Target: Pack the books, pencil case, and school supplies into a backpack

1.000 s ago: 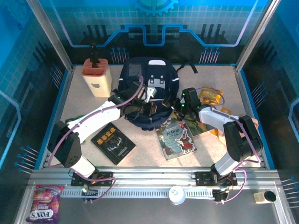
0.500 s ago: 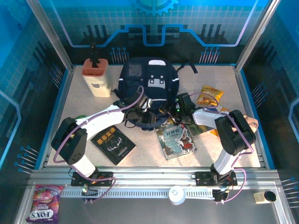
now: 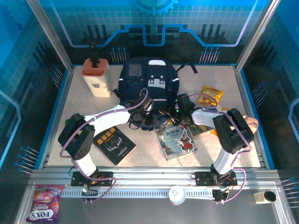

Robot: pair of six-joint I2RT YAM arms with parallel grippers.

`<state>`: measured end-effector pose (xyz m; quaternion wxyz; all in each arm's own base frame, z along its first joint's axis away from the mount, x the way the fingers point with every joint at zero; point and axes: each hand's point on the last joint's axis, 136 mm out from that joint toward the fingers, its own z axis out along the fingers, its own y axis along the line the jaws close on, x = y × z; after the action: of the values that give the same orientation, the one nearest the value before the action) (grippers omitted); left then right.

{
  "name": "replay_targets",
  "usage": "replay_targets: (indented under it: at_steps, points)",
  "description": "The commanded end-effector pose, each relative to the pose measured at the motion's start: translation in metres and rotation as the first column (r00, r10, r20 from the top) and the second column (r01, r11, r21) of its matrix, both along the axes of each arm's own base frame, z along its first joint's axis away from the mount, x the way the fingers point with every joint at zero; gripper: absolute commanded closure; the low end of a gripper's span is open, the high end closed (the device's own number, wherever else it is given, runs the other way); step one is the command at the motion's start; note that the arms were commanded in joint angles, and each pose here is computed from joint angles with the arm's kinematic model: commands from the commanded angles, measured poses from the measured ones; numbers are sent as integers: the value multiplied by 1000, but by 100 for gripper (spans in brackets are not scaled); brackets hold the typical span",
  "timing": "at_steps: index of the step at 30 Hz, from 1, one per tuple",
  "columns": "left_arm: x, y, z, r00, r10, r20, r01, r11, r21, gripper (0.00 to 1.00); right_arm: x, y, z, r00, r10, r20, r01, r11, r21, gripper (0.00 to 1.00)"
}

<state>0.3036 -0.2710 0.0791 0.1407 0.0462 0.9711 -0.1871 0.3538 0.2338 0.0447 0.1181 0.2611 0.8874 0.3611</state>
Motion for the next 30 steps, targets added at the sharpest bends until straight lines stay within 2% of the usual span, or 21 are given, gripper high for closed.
replay_targets:
  at_steps: [1,9,17,22,26,30]
  points:
    - [7,0,2,1000,27,12,-27,999,47,57,-2,6,-7,1000,21,0,-21,1000,-11,25]
    - [10,1,-7,1000,29,4,-29,994,105,64,-2,8,-10,999,33,0,-33,999,-19,35]
    - [5,8,-3,1000,17,16,-19,992,124,88,-4,4,-19,999,32,-14,-33,998,-52,51]
    - [1,16,1,999,25,23,-27,993,115,93,-2,1,-18,1000,30,-7,-31,997,-77,56]
    - [-2,20,-2,999,39,2,-39,996,81,100,5,2,-11,999,34,13,-32,996,-83,63]
    - [-3,28,-1,999,43,-1,-43,996,73,100,9,-2,-5,999,30,32,-27,996,-89,69]
